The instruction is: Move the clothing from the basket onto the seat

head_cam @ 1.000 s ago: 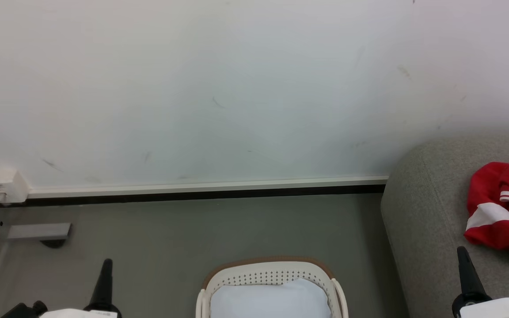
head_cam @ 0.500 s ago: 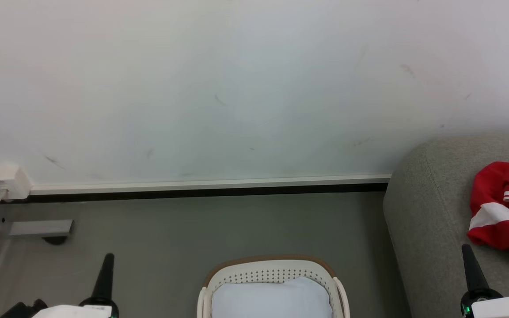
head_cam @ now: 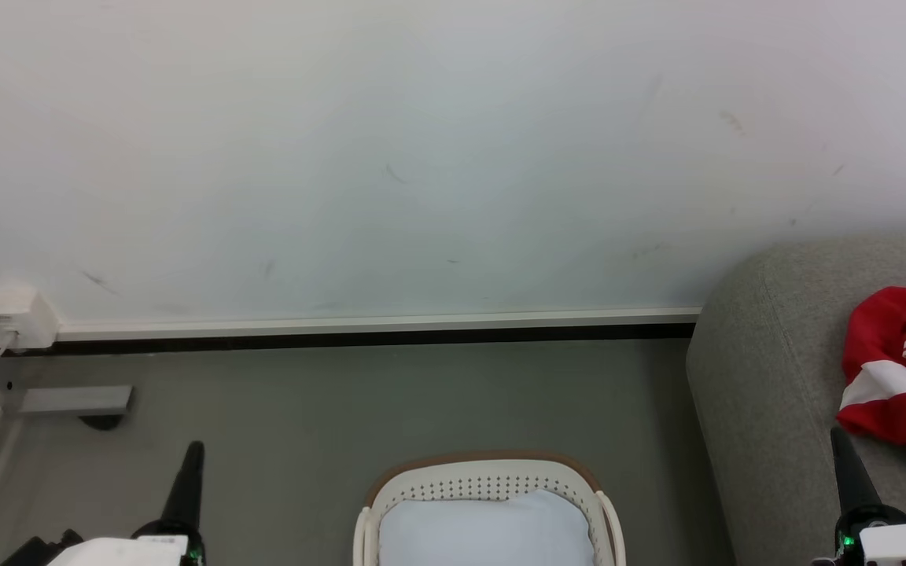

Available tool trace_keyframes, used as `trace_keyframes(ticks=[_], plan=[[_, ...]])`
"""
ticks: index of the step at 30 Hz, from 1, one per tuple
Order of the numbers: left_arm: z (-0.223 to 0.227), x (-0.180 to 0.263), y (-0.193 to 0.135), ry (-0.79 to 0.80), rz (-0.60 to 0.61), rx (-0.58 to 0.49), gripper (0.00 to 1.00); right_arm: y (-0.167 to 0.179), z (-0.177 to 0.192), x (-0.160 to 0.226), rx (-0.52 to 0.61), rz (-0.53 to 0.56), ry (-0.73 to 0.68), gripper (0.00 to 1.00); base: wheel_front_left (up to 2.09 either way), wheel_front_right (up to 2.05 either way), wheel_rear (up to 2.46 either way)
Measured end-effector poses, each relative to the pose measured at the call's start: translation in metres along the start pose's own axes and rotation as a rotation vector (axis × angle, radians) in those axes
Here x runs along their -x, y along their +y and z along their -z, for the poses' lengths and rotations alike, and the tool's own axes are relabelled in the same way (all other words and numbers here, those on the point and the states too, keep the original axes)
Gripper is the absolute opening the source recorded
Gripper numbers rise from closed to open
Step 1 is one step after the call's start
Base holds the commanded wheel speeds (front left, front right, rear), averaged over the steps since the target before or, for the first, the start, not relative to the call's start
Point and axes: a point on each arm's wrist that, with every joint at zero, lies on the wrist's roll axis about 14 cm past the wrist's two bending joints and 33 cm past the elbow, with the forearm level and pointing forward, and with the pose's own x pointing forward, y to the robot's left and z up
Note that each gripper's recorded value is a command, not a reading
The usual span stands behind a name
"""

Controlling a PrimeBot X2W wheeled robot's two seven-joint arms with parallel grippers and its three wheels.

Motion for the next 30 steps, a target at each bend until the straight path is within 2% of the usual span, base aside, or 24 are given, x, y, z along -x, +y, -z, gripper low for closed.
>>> trace_keyframes(ticks=[30], plan=[[-0.0033,-0.0037,-0.0096,0.007,0.041,0.229,0.00,0.0036,-0.0029,-0.0059,-0.204,-0.021,0.008,0.00,0.00,0.00,0.00]])
